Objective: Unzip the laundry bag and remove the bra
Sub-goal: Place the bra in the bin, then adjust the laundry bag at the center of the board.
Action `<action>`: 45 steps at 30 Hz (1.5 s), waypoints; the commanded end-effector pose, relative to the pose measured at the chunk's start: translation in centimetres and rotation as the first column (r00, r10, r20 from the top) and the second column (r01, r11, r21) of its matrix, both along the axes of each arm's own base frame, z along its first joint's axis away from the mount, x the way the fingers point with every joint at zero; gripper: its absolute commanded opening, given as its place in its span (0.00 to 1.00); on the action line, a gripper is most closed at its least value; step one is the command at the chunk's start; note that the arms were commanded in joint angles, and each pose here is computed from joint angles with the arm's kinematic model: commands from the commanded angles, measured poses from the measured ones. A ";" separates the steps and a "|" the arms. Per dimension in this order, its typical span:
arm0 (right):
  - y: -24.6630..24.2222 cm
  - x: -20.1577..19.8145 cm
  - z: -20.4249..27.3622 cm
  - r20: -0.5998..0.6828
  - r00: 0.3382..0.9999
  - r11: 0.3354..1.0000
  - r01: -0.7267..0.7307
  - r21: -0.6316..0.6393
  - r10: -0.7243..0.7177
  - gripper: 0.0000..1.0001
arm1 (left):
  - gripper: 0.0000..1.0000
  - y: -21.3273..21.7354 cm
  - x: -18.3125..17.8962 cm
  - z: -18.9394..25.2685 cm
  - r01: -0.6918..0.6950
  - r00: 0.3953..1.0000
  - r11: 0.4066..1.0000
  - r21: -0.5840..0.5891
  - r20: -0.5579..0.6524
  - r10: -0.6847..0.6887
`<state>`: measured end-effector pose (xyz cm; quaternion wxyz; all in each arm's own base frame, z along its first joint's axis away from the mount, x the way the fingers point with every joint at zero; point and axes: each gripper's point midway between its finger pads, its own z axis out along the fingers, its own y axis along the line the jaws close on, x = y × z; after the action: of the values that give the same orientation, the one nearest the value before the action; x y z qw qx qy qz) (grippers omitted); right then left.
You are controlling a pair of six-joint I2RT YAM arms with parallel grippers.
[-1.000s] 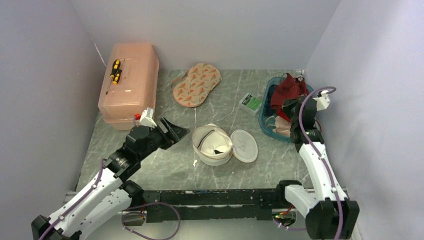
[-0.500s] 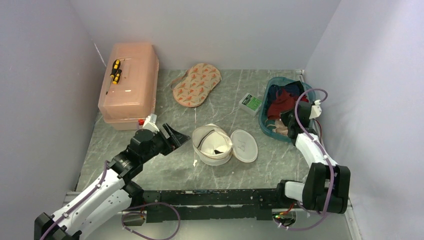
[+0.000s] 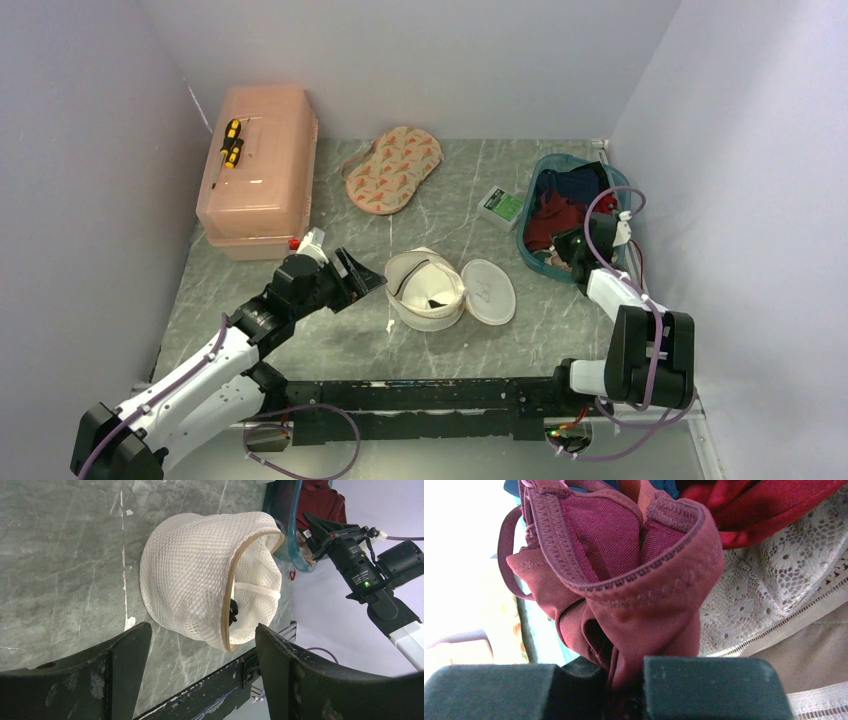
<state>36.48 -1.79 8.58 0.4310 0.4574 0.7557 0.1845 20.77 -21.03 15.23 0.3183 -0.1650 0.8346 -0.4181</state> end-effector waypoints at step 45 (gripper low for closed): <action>-4.2 -0.8 1.9 -0.114 0.981 0.964 0.125 -0.236 -0.155 0.24 | 0.80 -0.7 0.5 3.2 0.093 0.988 0.994 0.054 0.118 -0.099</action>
<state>35.87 -4.75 11.24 0.4319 0.4531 0.7786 0.0452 20.69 -21.79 16.51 0.3242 -0.1122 0.8395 -0.4213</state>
